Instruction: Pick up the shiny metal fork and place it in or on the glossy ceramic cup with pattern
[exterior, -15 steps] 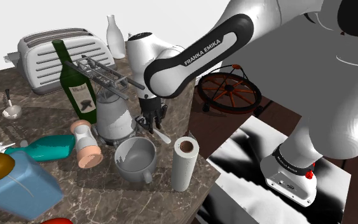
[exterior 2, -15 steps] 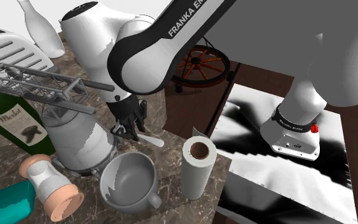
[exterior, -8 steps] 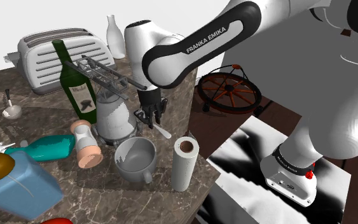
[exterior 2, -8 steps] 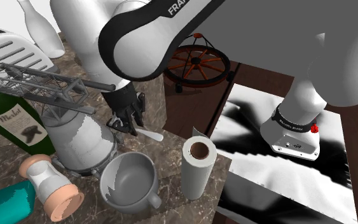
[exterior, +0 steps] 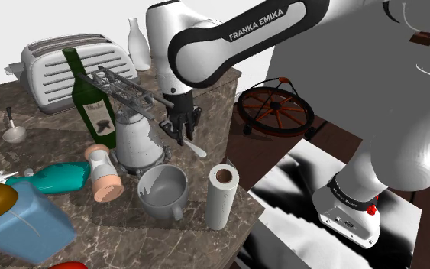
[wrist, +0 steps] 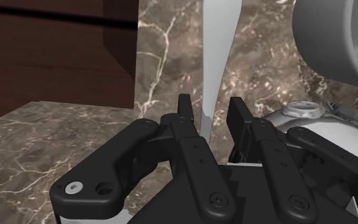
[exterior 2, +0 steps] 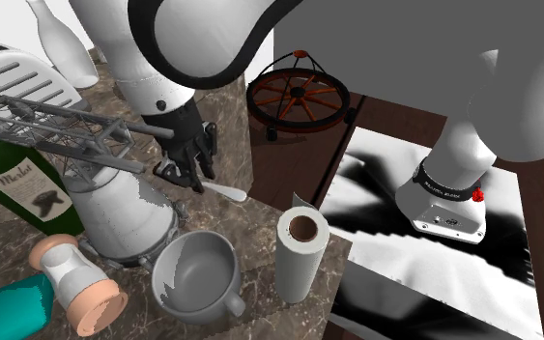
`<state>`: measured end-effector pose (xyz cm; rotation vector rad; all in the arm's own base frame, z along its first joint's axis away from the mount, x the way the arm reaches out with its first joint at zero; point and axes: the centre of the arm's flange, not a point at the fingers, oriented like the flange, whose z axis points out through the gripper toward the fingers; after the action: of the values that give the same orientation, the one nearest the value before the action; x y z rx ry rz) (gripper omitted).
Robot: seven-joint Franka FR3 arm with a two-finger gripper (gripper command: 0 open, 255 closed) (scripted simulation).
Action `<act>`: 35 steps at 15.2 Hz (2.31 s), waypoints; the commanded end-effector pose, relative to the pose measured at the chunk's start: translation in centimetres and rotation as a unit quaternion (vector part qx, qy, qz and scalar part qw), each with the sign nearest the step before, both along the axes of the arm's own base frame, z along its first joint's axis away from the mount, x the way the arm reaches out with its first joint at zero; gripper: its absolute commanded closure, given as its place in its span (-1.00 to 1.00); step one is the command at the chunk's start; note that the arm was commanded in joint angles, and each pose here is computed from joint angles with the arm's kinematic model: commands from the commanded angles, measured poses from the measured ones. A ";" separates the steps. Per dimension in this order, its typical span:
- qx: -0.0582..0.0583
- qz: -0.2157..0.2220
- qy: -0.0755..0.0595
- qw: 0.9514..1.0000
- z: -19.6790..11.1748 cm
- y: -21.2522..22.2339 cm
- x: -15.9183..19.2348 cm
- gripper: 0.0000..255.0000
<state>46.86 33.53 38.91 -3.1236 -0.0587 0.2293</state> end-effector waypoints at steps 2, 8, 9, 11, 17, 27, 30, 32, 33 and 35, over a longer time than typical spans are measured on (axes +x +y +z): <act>0.000 0.000 0.000 1.000 1.5 0.0 -0.1 1.00; 0.000 0.000 0.000 1.000 4.7 0.0 -0.1 1.00; 0.000 0.000 0.000 1.000 5.2 0.0 -0.1 1.00; 0.000 0.000 0.000 1.000 6.3 0.0 -0.1 1.00; 0.000 0.000 0.000 1.000 9.2 0.0 -0.1 1.00; 0.000 0.000 0.000 1.000 8.2 10.3 -8.4 1.00; 0.000 0.000 0.000 1.000 7.9 13.3 -10.8 1.00; 0.000 0.000 0.000 1.000 7.3 13.9 -11.3 1.00; 0.000 0.000 0.000 1.000 6.8 13.9 -11.3 1.00; 0.000 0.000 0.000 1.000 5.7 13.9 -11.3 1.00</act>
<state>35.62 47.38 45.15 -3.1239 -0.0598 0.2298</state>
